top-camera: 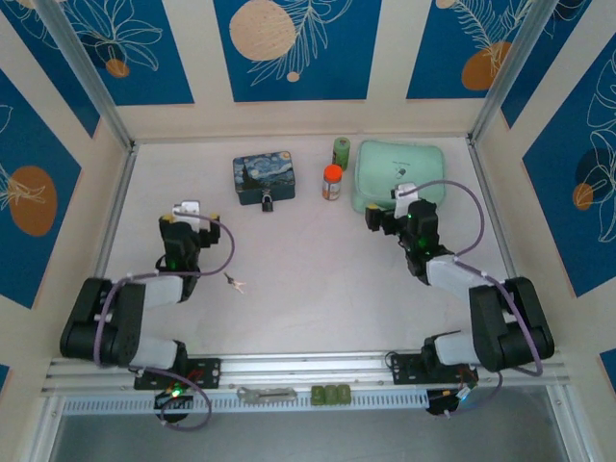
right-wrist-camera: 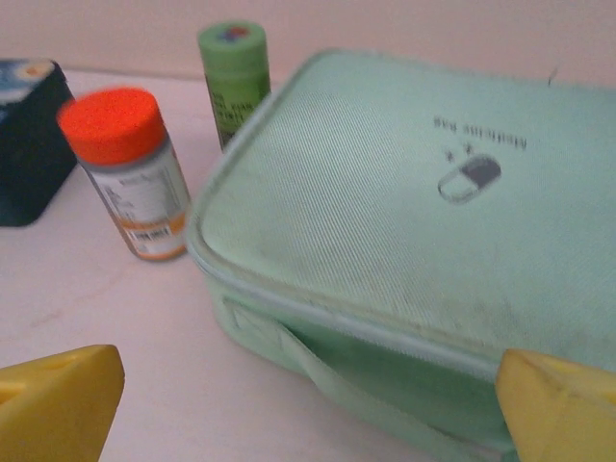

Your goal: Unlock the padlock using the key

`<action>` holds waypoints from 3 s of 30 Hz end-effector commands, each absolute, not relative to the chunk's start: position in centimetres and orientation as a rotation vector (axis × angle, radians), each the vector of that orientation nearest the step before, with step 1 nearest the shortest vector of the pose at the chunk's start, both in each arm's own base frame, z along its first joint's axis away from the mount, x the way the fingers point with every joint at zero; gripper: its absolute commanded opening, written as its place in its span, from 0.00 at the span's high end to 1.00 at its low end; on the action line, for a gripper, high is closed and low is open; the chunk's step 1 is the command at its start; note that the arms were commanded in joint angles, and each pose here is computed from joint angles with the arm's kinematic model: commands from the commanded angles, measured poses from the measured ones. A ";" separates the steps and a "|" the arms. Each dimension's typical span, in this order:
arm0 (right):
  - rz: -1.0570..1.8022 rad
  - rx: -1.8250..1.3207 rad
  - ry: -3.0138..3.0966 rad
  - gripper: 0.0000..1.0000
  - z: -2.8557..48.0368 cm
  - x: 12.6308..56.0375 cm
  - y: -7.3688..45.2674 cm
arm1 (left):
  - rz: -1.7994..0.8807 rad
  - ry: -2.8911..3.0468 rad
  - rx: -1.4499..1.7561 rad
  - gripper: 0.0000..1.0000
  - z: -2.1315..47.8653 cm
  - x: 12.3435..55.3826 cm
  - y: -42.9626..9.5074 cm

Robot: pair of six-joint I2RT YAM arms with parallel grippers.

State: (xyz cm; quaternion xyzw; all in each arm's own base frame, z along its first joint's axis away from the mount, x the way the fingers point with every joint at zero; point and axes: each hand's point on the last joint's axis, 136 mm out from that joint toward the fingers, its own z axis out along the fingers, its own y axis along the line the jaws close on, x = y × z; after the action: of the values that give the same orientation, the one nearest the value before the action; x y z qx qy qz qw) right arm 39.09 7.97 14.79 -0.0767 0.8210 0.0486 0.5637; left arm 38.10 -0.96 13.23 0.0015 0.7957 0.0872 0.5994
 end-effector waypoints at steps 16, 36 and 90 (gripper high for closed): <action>0.657 -0.453 2.342 0.12 15.3 28.0 28.0 | -0.139 1.982 -0.624 0.01 15.9 31.5 0.2; 0.453 -1.128 2.544 0.47 4.2 22.8 47.7 | -0.327 2.148 -0.885 0.01 10.8 29.9 2.8; 0.740 -0.649 2.658 1.00 9.8 26.3 36.5 | -1.094 2.237 -1.078 0.20 5.5 29.4 -15.9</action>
State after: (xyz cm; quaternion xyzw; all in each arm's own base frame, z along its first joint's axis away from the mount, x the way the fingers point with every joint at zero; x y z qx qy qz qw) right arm 27.56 37.72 10.60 -0.2348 0.9162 0.2720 0.1775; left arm 28.36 -13.41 4.20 -0.4206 0.8090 -0.3512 0.2126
